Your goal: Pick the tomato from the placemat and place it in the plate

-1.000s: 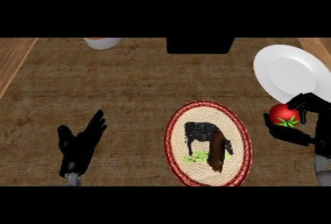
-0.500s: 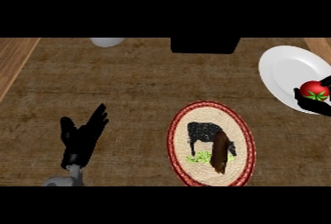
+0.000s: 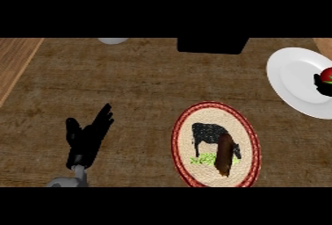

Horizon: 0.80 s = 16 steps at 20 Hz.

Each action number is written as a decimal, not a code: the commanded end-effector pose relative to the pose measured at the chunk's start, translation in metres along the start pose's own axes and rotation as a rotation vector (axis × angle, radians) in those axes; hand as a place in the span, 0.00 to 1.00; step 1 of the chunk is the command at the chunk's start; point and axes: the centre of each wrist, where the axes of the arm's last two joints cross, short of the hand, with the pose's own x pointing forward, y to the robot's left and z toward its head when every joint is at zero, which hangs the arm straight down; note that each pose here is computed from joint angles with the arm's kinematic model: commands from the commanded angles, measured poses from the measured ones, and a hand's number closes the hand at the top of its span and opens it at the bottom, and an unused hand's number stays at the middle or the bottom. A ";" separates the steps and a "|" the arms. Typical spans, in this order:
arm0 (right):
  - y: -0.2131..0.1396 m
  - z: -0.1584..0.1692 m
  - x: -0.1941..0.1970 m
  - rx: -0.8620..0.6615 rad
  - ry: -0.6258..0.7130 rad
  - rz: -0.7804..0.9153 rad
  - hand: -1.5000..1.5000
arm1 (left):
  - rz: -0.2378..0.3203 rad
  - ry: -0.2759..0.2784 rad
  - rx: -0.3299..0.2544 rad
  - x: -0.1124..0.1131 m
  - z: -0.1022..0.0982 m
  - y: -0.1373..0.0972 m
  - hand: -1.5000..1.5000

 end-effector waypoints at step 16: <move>-0.003 -0.003 -0.010 0.250 0.102 -0.112 0.00 | -0.026 -0.017 -0.037 0.009 -0.003 -0.001 0.50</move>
